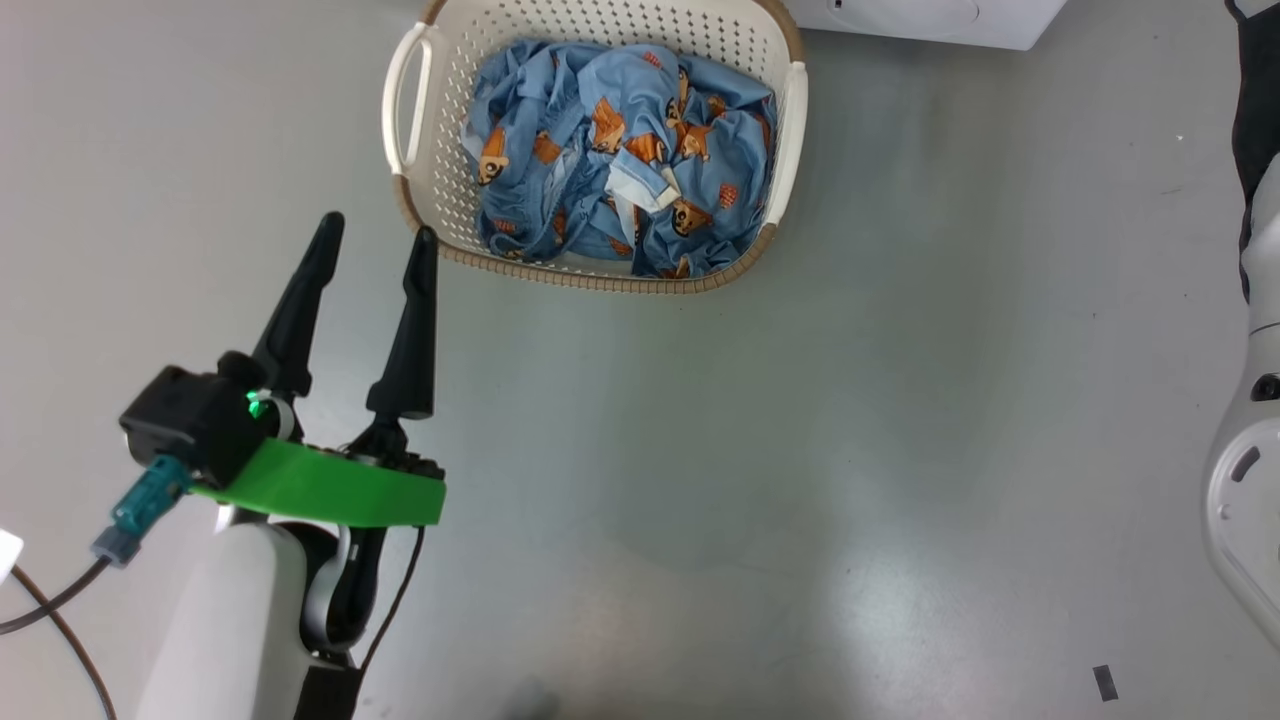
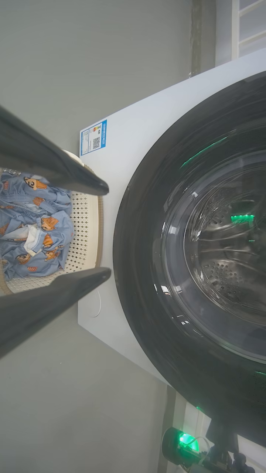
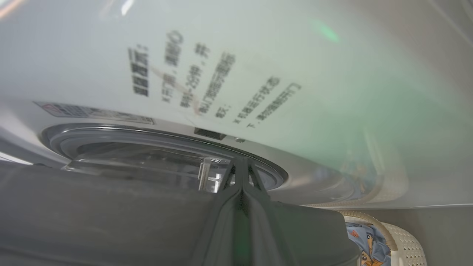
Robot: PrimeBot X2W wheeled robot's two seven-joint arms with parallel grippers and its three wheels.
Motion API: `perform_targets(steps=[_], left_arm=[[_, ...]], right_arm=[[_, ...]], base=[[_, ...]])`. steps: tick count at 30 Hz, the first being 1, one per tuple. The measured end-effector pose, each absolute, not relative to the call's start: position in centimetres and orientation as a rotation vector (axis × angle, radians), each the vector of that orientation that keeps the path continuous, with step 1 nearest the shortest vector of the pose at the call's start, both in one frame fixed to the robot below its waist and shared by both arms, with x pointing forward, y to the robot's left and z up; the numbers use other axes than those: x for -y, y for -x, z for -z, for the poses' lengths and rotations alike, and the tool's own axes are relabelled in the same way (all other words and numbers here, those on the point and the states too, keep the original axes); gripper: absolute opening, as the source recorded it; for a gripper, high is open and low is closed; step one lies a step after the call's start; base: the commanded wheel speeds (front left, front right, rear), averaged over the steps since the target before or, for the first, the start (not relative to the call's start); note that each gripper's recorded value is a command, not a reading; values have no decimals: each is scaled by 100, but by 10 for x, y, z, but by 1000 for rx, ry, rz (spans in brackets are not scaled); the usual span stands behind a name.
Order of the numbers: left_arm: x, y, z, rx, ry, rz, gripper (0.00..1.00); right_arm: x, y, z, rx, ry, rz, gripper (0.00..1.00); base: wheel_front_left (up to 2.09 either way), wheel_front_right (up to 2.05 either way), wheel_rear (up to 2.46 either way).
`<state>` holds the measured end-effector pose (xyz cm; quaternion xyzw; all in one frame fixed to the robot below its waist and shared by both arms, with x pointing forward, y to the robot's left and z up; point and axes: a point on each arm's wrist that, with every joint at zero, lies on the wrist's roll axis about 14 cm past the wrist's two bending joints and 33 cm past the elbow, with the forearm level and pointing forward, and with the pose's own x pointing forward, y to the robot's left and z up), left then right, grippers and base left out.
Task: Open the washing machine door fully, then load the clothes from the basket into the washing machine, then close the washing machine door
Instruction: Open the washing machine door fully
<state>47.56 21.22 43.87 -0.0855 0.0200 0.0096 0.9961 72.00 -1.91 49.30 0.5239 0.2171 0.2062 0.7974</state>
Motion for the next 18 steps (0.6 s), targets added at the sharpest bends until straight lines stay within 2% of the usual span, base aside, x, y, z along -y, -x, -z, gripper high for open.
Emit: perform_targets(steps=[18], left_arm=[[-211, -476, -460, 13, 169, -7, 100]], right_arm=[[7, -677, -490, -708, -1057, -625, 0]], base=[[0, 0, 0]])
